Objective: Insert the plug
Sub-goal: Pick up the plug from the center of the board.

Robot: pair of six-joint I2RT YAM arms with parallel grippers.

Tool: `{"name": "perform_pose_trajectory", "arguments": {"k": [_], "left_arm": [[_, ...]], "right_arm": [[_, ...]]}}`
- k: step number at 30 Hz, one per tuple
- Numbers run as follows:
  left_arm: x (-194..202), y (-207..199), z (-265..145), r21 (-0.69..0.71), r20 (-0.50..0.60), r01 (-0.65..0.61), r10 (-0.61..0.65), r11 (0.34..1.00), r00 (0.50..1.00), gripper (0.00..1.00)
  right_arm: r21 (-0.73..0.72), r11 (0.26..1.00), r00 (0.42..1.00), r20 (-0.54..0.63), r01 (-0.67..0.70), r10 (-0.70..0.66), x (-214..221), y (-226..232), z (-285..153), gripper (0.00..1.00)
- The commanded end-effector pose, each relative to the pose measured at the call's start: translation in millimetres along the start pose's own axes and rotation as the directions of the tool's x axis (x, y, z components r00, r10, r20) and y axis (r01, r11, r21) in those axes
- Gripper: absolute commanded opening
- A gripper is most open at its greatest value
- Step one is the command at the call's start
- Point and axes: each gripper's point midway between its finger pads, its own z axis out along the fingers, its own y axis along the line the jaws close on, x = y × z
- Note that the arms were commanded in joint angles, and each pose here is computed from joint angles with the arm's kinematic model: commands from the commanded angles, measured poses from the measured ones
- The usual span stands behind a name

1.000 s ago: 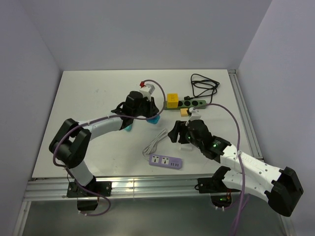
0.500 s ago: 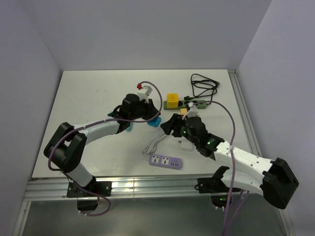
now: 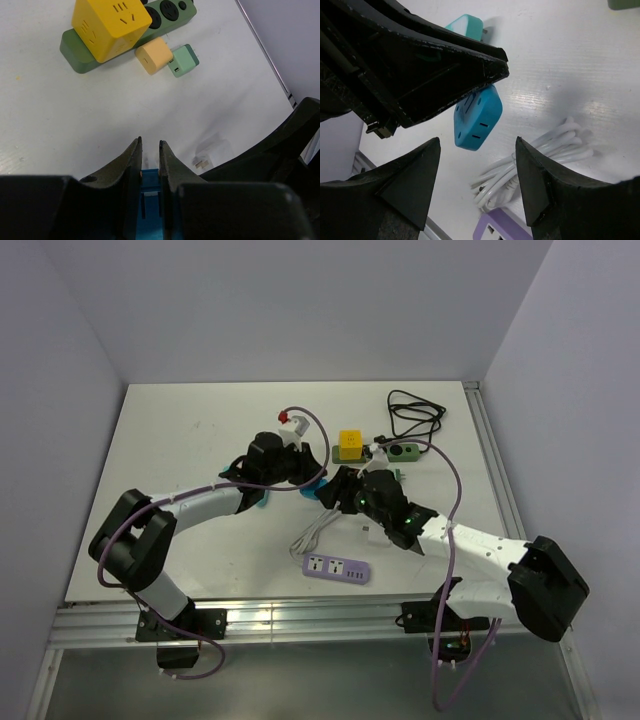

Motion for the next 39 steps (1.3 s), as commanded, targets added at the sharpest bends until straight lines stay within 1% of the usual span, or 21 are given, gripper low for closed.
{"name": "perform_pose_trajectory", "arguments": {"k": [1,8,11,14,16,17,18,20,21,22,23,25,26,28,29,34,35,36,37,38,39], "left_arm": [[-20.4,-20.6,-7.0,0.070,0.067,-0.022,0.017,0.997,0.998,0.21],[-22.9,-27.0,-9.0,0.086,0.074,-0.029,0.022,0.996,0.997,0.21],[-20.8,-30.9,-9.7,0.103,0.066,-0.034,0.027,0.994,0.997,0.21],[-19.2,-33.3,-11.6,0.116,0.061,-0.032,0.025,0.993,0.998,0.22],[-18.9,-36.2,-12.5,0.128,0.058,-0.034,0.027,0.991,0.998,0.22],[-17.9,-36.6,-12.7,0.132,0.054,-0.034,0.027,0.991,0.998,0.22],[-18.3,-37.0,-13.0,0.132,0.056,-0.035,0.027,0.991,0.998,0.22],[-17.4,-38.3,-13.5,0.138,0.053,-0.034,0.027,0.990,0.998,0.25],[-17.7,-39.0,-13.9,0.140,0.054,-0.033,0.026,0.990,0.998,0.28],[-17.8,-38.7,-14.1,0.142,0.054,-0.035,0.027,0.989,0.998,0.32],[-17.4,-40.3,-14.4,0.150,0.050,-0.033,0.026,0.988,0.998,0.44],[-17.4,-41.5,-14.9,0.155,0.048,-0.031,0.024,0.987,0.999,0.56],[-18.9,-42.1,-15.6,0.154,0.051,-0.033,0.026,0.988,0.998,0.67],[-23.6,-43.5,-17.8,0.153,0.056,-0.036,0.027,0.988,0.998,0.73],[-27.9,-43.7,-19.6,0.155,0.064,-0.039,0.029,0.987,0.998,0.79],[-43.0,-48.7,-38.3,0.240,0.073,-0.042,0.025,0.970,0.997,0.84],[-50.8,-43.9,-43.4,0.252,0.096,-0.040,0.016,0.967,0.995,0.85],[-48.1,-41.4,-49.3,0.267,0.095,-0.034,0.009,0.963,0.995,0.85],[-46.7,-45.6,-55.6,0.316,0.089,-0.040,0.012,0.948,0.996,0.86],[-49.1,-38.7,-60.5,0.325,0.093,-0.021,-0.010,0.945,0.996,0.87],[-50.0,-37.3,-64.6,0.349,0.115,-0.034,-0.007,0.937,0.993,0.88]], "right_arm": [[-0.064,0.998,0.999,0.050,-0.015,0.018,-20.4,26.8,5.7,0.69],[-0.064,0.997,0.999,0.019,-0.033,0.034,-11.0,25.0,17.4,0.67],[-0.061,0.998,0.999,0.022,-0.030,0.032,-9.7,22.7,19.8,0.65],[-0.046,0.999,0.999,0.032,-0.016,0.018,-10.8,19.3,22.4,0.54],[-0.053,0.999,0.999,0.038,-0.004,0.006,-11.2,20.1,23.1,0.44],[-0.050,0.999,0.999,0.039,-0.002,0.004,-11.3,19.0,23.8,0.36],[-0.050,0.999,0.999,0.043,0.003,-0.001,-12.5,19.7,24.3,0.22],[-0.032,0.999,0.999,0.046,0.020,-0.018,-12.7,15.7,25.2,0.10],[-0.031,0.999,0.998,0.047,0.031,-0.029,-13.1,15.2,24.6,0.00],[-0.040,0.999,0.998,0.053,0.034,-0.032,-14.4,17.1,23.8,0.00],[-0.041,0.998,0.998,0.054,0.039,-0.037,-14.4,16.8,23.2,0.00],[-0.049,0.998,0.997,0.063,0.044,-0.041,-14.7,16.4,20.2,0.00],[-0.048,0.998,0.997,0.067,0.046,-0.043,-14.7,15.9,19.3,0.00],[-0.039,0.998,0.997,0.062,0.048,-0.046,-11.3,11.4,18.6,0.00],[-0.039,0.998,0.997,0.060,0.046,-0.044,-10.5,10.4,17.9,0.00],[-0.054,0.998,0.997,0.059,0.045,-0.041,-6.7,8.4,11.6,0.00],[-0.071,0.996,0.996,0.074,0.047,-0.042,-10.9,13.1,6.2,0.00],[-0.072,0.996,0.996,0.075,0.052,-0.047,-10.2,11.3,3.4,0.00],[-0.078,0.995,0.996,0.080,0.054,-0.048,-11.5,12.5,0.3,0.00],[-0.099,0.993,0.994,0.096,0.058,-0.049,-16.1,17.8,-6.1,0.00],[-0.102,0.993,0.995,0.091,0.059,-0.050,-14.4,16.3,-8.7,0.00]]}}
